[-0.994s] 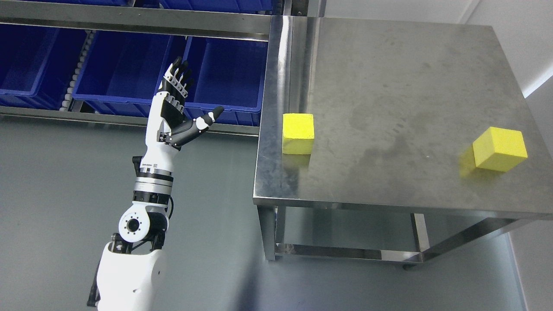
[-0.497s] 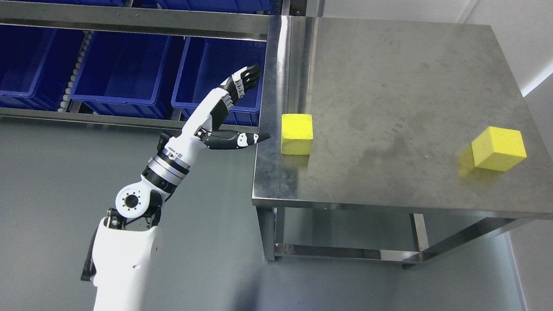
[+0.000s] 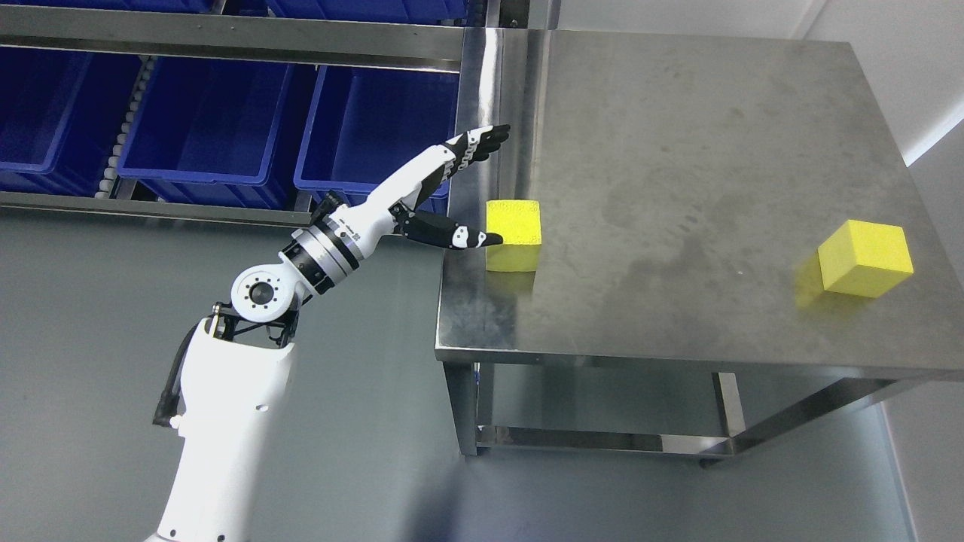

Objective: Move yellow foam block to right shelf middle
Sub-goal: 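Open the left hand around the nearer yellow foam cube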

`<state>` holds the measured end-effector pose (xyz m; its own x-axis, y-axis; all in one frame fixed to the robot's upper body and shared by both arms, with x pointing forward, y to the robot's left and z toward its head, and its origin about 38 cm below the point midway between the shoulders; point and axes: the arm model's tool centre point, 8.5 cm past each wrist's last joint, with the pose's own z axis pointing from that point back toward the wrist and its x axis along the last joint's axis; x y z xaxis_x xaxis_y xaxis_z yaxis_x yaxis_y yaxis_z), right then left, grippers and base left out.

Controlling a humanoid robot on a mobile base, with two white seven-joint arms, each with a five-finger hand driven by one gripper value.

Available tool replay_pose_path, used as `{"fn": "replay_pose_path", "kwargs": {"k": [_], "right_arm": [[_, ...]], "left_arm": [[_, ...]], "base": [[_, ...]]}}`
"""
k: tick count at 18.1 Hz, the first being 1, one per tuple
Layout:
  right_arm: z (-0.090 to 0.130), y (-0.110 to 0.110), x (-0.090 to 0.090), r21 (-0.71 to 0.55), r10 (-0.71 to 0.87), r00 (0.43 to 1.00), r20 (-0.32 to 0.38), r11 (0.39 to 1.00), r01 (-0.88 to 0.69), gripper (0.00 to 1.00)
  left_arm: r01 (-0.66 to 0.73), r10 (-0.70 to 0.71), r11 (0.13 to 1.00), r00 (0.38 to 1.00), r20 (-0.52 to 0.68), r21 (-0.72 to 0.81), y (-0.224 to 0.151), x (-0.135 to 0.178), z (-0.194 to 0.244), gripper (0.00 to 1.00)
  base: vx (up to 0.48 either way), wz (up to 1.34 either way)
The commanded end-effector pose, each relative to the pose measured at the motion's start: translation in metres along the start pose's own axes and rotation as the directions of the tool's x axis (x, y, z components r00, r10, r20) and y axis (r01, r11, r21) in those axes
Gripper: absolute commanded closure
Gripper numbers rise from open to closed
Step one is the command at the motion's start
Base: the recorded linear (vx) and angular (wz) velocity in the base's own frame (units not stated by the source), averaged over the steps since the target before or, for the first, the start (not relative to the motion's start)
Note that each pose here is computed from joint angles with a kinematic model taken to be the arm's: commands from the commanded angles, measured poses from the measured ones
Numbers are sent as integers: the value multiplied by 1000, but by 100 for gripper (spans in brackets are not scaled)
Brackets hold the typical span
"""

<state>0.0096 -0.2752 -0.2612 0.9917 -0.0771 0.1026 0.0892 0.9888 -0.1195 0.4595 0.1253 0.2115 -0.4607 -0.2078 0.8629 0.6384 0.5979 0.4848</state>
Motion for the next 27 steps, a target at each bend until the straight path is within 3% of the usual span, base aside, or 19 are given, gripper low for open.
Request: {"fn": "replay_pose_path", "kwargs": {"k": [1,5,16,24,27], "right_arm": [[-1,-11,6,-18,5,1000,17,1000,-5,0],[-1,-11,6,-18,5,1000,17,1000,-5,0],[-1,-11,6,-18,5,1000,17,1000,-5,0],[-1,-11,6,-18,5,1000,17,1000,-5,0],[-1,-11,6,-18,5,1000,17,1000,-5,0]], "left_arm": [[-24,4,986,993,-122,-164,-28,-34,-29,0],[-31,0,971,992,-128,-236,-49,-36,-35,0],[-71,31,961,988,-151,-268,-44,-47,-17,0],[-57,26,963,992,-122,-265,-45,-38,-28,0],[-67,40,968,993,-115,-242,-42,-39,-29,13]], "base": [[11,0],[3,0],[2,-4],[0,0],[0,0]]}}
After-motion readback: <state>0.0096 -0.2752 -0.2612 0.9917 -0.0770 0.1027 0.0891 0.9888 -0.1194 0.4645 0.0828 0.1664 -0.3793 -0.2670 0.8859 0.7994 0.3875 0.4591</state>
